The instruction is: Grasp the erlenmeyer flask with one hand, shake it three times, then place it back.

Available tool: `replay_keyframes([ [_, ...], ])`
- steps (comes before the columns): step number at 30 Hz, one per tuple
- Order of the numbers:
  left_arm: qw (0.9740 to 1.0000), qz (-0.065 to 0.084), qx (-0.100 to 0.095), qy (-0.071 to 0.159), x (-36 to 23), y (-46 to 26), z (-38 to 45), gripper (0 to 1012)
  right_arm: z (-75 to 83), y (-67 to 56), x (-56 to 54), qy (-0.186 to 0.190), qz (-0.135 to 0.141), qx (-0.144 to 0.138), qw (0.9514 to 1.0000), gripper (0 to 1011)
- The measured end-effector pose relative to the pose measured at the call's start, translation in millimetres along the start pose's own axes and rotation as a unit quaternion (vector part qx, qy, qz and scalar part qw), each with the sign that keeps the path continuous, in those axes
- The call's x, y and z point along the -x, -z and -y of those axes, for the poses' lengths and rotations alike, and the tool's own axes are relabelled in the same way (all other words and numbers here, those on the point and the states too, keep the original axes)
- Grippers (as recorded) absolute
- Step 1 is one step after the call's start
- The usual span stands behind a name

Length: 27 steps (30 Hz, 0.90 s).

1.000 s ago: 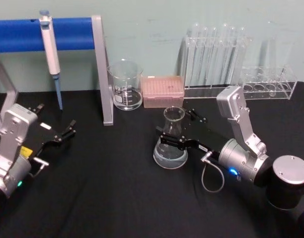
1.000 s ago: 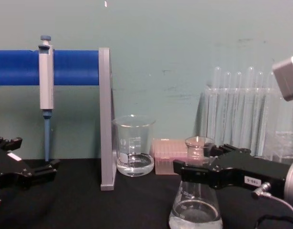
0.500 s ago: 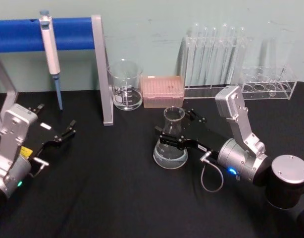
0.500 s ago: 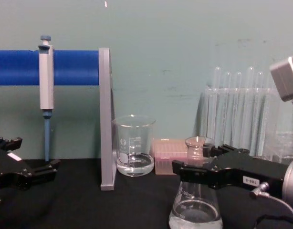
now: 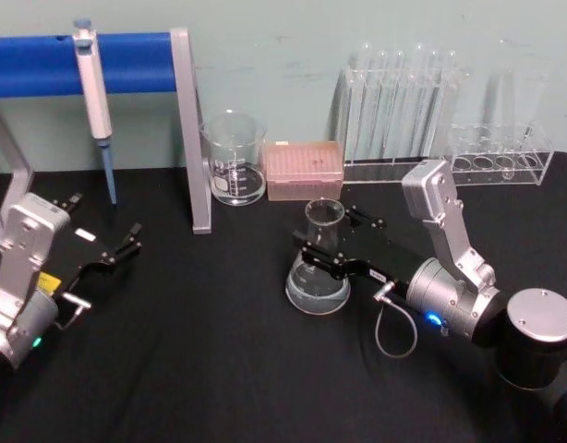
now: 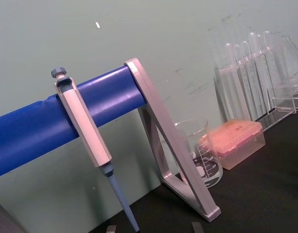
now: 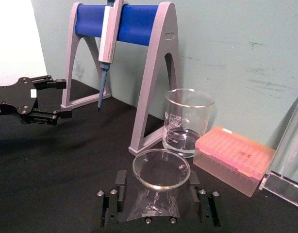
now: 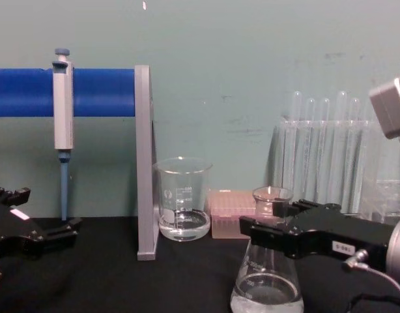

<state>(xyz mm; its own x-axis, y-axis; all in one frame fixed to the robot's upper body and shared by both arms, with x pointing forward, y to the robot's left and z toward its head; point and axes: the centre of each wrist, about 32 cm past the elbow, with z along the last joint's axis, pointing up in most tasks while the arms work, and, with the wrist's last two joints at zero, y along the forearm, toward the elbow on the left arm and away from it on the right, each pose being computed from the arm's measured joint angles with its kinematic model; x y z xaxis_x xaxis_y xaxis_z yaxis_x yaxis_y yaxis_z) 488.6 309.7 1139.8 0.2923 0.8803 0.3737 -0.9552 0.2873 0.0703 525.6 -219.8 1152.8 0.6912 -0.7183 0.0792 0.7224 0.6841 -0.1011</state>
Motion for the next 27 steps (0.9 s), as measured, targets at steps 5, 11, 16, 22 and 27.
replay_keyframes([
  [5, 1.0, 0.0, 0.0, 0.0, 0.0, 0.0, 0.0, 1001, 0.0, 0.0, 0.0, 0.0, 0.0, 0.0, 1.0, 626],
  [11, 1.0, 0.0, 0.0, 0.0, 0.0, 0.0, 0.0, 1001, 0.0, -0.2, 0.1, 0.0, 0.0, -0.001, 1.0, 460],
  [16, 1.0, 0.0, 0.0, 0.0, 0.0, 0.0, 0.0, 1001, 0.0, -0.3, 0.1, 0.0, 0.0, -0.001, 1.0, 450],
  [22, 1.0, 0.0, 0.0, 0.0, 0.0, 0.0, 0.0, 1001, 0.4, -0.1, 0.2, 0.0, -0.001, -0.001, 1.0, 450],
  [27, 1.0, 0.0, 0.0, 0.0, 0.0, 0.0, 0.0, 1001, 4.6, -1.2, -1.1, -0.001, -0.003, -0.007, 1.0, 450],
])
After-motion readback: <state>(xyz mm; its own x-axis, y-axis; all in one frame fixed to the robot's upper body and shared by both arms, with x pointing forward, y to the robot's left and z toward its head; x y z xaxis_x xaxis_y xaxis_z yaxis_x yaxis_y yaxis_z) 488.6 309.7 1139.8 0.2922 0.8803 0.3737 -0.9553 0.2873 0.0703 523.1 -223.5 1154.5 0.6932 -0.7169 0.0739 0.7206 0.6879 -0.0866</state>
